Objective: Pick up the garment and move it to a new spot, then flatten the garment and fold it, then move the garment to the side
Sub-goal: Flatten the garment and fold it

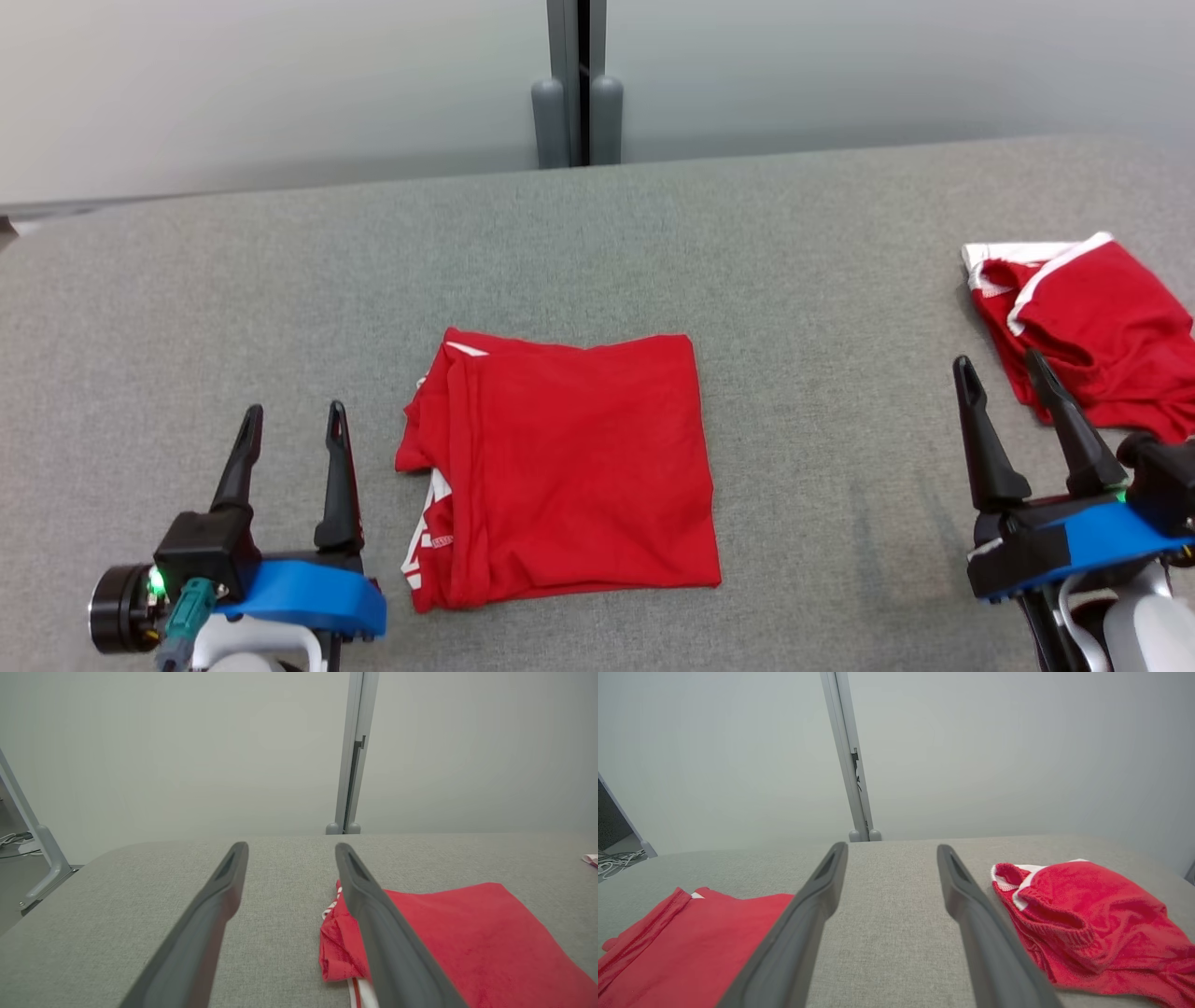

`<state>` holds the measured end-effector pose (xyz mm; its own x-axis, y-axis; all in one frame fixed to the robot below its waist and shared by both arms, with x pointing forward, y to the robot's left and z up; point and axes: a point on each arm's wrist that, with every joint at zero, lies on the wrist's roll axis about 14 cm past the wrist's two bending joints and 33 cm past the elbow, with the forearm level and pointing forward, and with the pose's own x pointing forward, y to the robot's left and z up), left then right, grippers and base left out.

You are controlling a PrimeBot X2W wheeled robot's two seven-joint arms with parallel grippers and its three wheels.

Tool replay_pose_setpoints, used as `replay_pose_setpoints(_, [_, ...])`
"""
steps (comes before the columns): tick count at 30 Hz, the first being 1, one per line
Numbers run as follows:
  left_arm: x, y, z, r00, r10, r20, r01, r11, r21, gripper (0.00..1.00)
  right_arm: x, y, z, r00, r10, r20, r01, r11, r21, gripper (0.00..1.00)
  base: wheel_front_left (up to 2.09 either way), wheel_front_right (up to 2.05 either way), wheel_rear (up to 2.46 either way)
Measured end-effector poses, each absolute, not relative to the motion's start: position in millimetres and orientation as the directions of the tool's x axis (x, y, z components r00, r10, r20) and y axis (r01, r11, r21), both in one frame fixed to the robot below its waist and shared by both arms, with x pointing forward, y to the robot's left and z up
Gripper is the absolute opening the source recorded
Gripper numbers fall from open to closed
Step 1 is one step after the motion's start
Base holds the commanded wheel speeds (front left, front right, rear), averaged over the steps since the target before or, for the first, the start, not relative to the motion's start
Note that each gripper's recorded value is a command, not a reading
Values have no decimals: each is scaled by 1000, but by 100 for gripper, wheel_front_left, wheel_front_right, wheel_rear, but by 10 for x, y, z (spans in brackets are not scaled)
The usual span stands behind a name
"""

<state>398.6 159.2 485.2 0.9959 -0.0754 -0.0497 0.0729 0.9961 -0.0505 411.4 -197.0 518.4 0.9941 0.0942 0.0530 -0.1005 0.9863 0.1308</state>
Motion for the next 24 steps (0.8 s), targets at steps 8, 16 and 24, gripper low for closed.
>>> replay_pose_setpoints(8, [3770,1583,4874,994,-84,-66,81,996,-42,100,3792,-2010,5283,998,57,41,-62,991,121,100,0,0,0])
replay_pose_setpoints(16, [3603,1594,4842,992,-83,-90,79,996,-39,100,3580,-2025,5339,999,34,36,-38,992,123,100,0,0,0])
replay_pose_setpoints(24, [3592,1599,4863,993,-80,-84,76,996,-44,100,3559,-2000,5360,999,36,34,-39,992,122,100,0,0,0])
